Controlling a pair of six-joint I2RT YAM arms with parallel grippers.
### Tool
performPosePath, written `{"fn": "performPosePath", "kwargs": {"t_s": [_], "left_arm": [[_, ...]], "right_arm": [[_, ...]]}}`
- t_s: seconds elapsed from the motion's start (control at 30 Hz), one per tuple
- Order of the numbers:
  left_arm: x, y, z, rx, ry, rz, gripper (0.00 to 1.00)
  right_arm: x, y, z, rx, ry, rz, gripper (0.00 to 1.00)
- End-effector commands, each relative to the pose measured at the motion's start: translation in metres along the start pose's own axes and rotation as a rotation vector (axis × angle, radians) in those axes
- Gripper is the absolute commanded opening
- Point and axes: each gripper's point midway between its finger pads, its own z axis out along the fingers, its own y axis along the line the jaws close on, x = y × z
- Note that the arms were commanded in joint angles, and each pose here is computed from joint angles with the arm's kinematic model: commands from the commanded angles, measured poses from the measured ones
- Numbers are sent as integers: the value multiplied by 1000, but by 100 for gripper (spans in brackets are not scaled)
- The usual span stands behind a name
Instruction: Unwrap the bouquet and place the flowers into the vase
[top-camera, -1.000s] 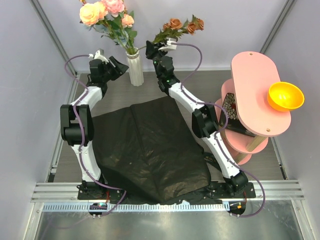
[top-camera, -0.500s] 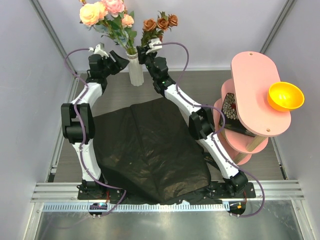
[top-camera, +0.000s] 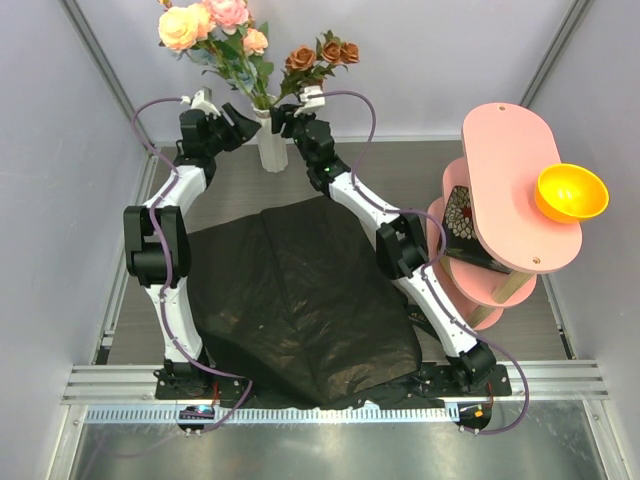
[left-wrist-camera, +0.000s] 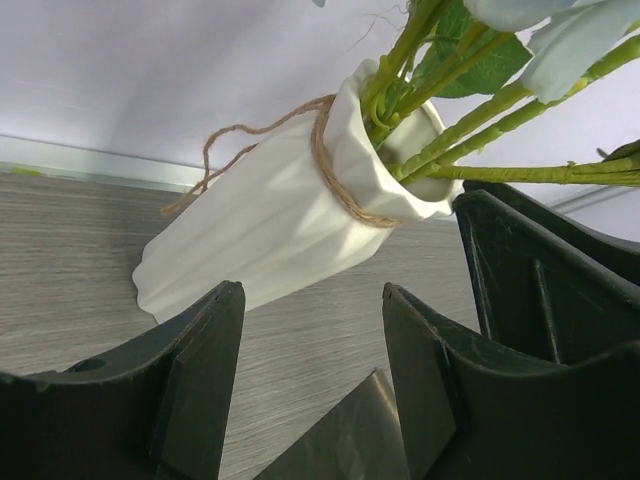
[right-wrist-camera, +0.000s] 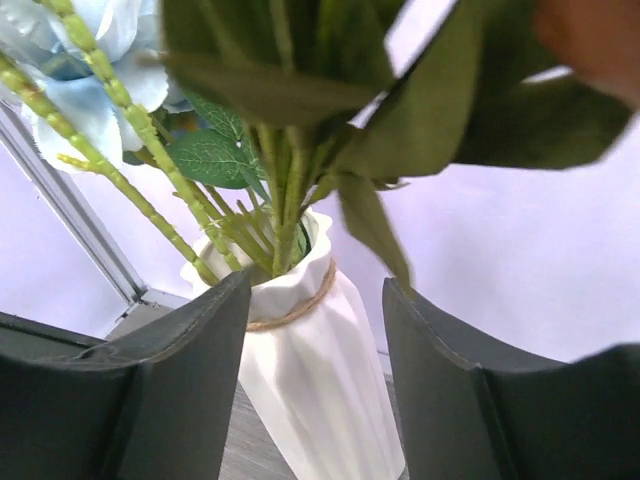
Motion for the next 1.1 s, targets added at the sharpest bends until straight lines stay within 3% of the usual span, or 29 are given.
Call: {"fn": "performPosePath", "kwargs": {"t_s": [0.0,0.3,0.57,0.63,0.7,0.77,0.8,0.83,0.9,0.93,1.07], "left_arm": [[-20,-22,-13,29,-43,38,61],[-26,-36,-34,30,-47,43,65],[-30,-55,-56,32,-27,-4,68],[-24,-53,-64,10,-4,-55,75],[-27,-69,-77,42,-10,-108,77],[-22,-75,-86,66,-9,-167,80],[-27,-90,-98,105,-20,-171,80],[-18,-90,-105,112,-6,-187,81],[-16,-102,-119,145,4,-191,81],[-15,-116,-135,182,13,-179,81],[3,-147,-183,245,69,-142,84]], "right_arm": [[-83,17,-2,-13,-52,90,66],[-92,25,-25,-10,112,116,86],[-92,25,-51,4,250,96,89],[-75,20,-65,23,308,111,90],[-99,23,-78,36,294,121,92],[-80,20,-100,47,355,112,92],[-108,26,-110,35,327,119,92],[-87,25,-128,50,392,107,92],[-111,31,-154,51,410,101,92],[-96,31,-179,85,490,76,92],[-119,50,-258,134,563,-17,93]]}}
